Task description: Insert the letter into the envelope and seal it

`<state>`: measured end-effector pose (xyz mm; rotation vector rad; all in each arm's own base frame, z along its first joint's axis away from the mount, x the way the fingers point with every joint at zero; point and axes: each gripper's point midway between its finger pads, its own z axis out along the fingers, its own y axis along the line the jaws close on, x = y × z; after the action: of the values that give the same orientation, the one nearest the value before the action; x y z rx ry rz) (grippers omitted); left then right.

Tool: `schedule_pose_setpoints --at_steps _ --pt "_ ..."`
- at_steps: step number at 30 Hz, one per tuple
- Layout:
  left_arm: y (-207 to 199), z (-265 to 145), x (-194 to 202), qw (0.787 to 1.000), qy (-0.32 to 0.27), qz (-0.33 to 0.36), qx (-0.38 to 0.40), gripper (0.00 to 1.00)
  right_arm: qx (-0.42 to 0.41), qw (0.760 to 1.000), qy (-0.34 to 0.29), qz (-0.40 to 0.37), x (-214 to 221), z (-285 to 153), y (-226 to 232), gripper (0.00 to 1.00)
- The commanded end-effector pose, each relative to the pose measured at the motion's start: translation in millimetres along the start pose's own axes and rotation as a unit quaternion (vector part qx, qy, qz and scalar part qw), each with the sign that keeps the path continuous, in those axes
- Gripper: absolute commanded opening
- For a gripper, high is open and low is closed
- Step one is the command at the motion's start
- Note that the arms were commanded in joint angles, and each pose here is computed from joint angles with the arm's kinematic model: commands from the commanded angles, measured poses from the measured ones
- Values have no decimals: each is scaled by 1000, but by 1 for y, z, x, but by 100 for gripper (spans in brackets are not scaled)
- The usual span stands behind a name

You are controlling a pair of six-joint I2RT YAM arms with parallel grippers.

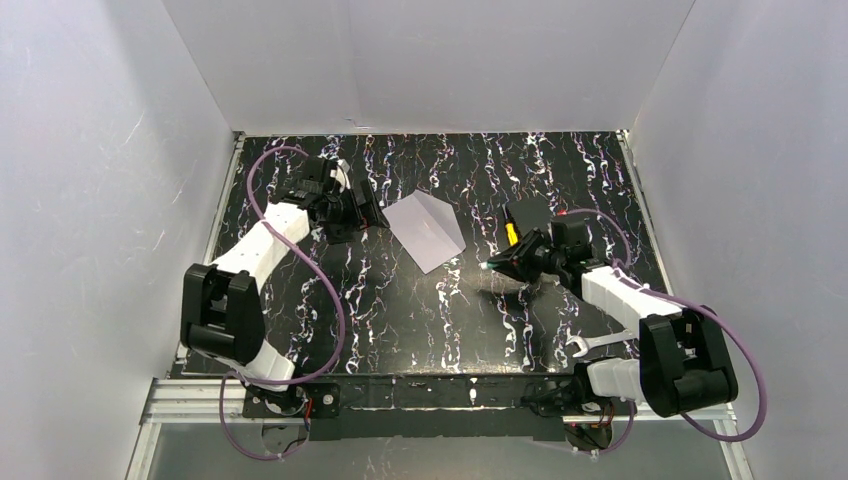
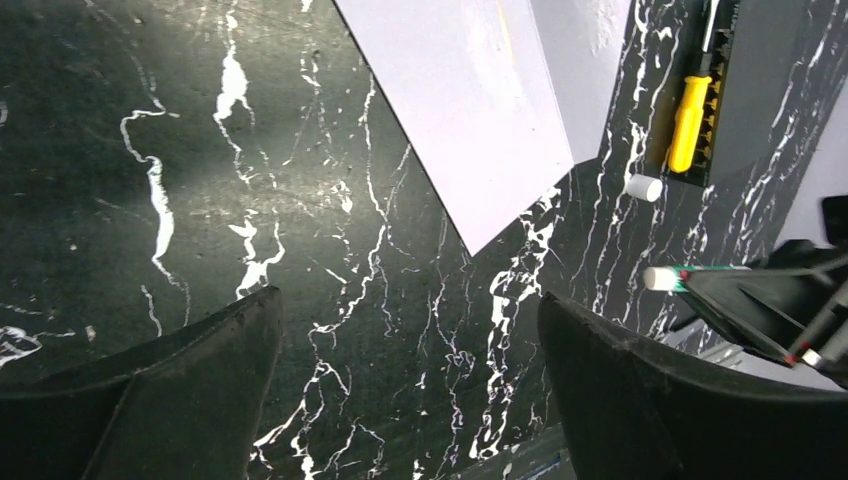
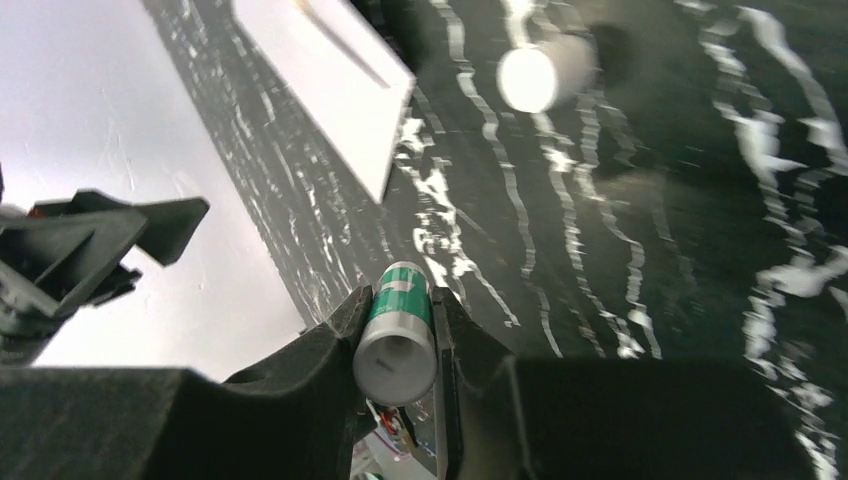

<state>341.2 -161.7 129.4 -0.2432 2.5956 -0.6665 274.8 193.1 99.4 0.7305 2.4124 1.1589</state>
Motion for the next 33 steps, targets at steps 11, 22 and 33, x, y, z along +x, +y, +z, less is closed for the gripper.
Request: schedule_pose_setpoints --at_steps 11,22,33 --pt "-19 20 -2 997 53 -22 46 90 33 992 -38 114 -29 8 -67 25" --pt "-32 36 -21 996 62 -10 65 91 59 992 -54 98 -47 -5 -62 67" --pt "-64 53 -35 985 99 -26 142 33 -33 991 -93 -89 -102 3 49 35"
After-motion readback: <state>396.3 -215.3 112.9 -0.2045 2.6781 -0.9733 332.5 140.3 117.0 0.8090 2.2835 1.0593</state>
